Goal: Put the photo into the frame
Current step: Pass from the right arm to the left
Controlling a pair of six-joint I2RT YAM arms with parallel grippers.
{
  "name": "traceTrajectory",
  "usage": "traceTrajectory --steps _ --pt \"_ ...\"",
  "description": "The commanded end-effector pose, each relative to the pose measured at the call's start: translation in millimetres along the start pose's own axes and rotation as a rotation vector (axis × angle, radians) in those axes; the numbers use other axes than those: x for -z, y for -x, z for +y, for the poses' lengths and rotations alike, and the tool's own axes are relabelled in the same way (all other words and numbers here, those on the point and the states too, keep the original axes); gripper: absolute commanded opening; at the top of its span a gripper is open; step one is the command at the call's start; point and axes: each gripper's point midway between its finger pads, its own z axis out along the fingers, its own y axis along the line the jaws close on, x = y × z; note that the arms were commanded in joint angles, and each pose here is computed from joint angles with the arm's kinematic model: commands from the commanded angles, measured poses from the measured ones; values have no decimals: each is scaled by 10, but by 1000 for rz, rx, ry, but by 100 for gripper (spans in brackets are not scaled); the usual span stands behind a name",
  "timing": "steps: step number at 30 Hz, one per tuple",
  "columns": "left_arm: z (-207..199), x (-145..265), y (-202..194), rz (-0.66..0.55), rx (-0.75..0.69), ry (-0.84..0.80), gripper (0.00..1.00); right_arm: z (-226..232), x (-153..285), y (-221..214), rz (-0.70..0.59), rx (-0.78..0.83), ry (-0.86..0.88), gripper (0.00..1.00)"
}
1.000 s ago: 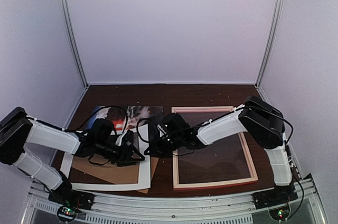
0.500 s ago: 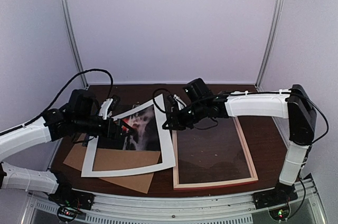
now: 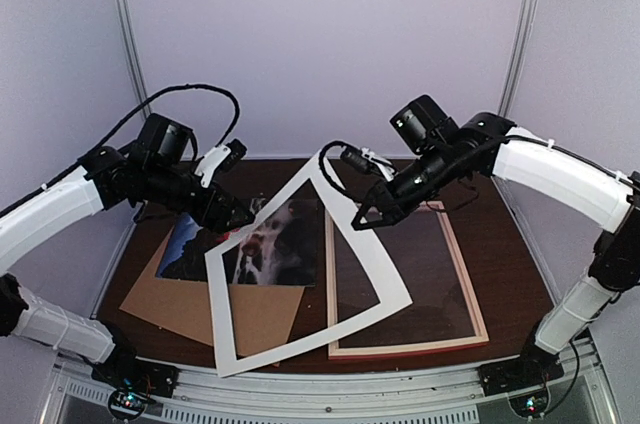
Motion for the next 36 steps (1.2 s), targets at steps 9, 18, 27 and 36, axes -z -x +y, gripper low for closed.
traceTrajectory --steps 9,18,27,36 --pt "-324 -8 462 51 -261 -309 83 431 911 -337 64 303 -26 0" --pt "-583 -85 589 22 -305 -525 84 473 1124 -335 38 329 -7 0" --pt "-515 -317 655 30 -341 -540 85 526 1164 -338 40 324 44 0" --pt "-545 -428 830 9 -357 -600 81 517 1218 -319 28 321 41 0"
